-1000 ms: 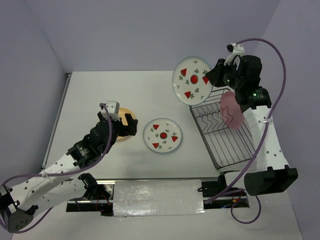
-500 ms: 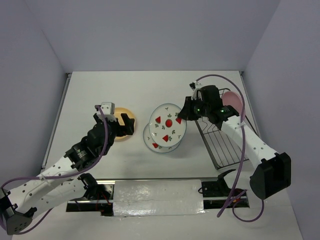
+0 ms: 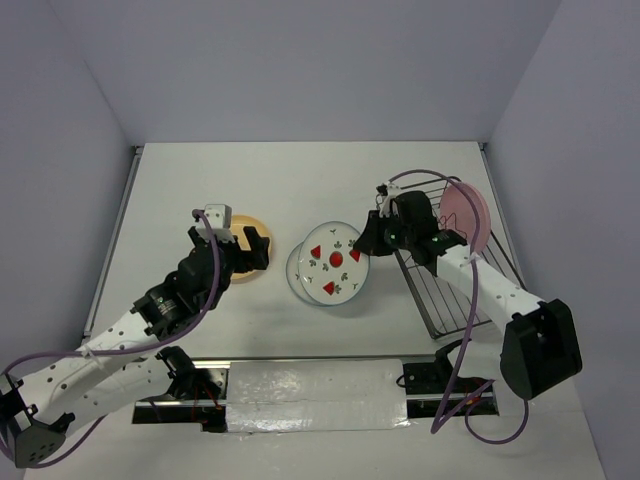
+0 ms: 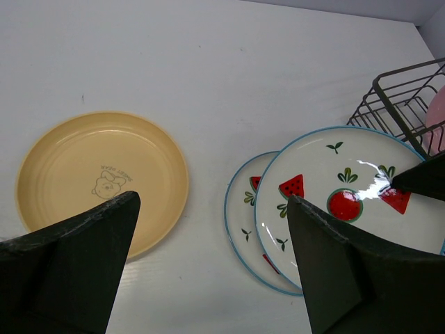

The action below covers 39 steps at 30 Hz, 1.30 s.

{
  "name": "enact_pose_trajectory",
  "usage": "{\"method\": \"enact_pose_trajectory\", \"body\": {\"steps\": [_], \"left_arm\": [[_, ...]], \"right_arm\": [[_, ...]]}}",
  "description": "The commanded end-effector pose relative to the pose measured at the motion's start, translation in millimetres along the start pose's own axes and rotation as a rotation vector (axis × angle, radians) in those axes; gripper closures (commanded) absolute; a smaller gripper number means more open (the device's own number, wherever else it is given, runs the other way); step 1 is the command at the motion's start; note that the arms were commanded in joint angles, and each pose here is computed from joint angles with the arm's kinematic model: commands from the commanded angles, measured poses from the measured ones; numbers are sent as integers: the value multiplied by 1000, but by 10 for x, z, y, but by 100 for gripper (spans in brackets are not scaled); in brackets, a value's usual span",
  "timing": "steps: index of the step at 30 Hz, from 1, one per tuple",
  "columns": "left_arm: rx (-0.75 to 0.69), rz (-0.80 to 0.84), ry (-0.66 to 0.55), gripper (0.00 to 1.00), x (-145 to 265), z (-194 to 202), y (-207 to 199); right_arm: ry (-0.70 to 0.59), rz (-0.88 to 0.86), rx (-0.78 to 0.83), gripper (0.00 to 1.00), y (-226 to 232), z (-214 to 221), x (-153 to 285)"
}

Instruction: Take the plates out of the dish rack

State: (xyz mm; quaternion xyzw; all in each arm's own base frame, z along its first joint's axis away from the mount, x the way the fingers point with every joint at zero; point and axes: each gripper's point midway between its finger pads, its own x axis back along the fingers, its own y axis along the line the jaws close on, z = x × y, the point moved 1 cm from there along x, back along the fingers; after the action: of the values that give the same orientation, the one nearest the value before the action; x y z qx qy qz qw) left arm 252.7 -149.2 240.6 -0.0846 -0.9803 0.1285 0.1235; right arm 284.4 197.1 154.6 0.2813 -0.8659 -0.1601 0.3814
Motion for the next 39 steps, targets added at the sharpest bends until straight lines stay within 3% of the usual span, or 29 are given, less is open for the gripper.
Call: {"method": "enact_pose_trajectory", "body": {"steps": [1,10,19,25,39], "left_arm": [[28,14,-27,1,-7,-71,-53],[21,6,-29,1,-10,-79,-39],[18,25,-26,1,-24,-65,-76],[9,11,-18,1,-42,-52,-64],[3,35,-18,1,-55,-48,-109]], "right_arm": [[-144,-129,41,100,289,-338,13],[-125,-117,22,100,231,-295,-89],[-103,-47,11,91,48,-197,-193],[-94,-25,2,72,-10,-145,-215],[-82,156,59,56,-289,-18,-261]]}}
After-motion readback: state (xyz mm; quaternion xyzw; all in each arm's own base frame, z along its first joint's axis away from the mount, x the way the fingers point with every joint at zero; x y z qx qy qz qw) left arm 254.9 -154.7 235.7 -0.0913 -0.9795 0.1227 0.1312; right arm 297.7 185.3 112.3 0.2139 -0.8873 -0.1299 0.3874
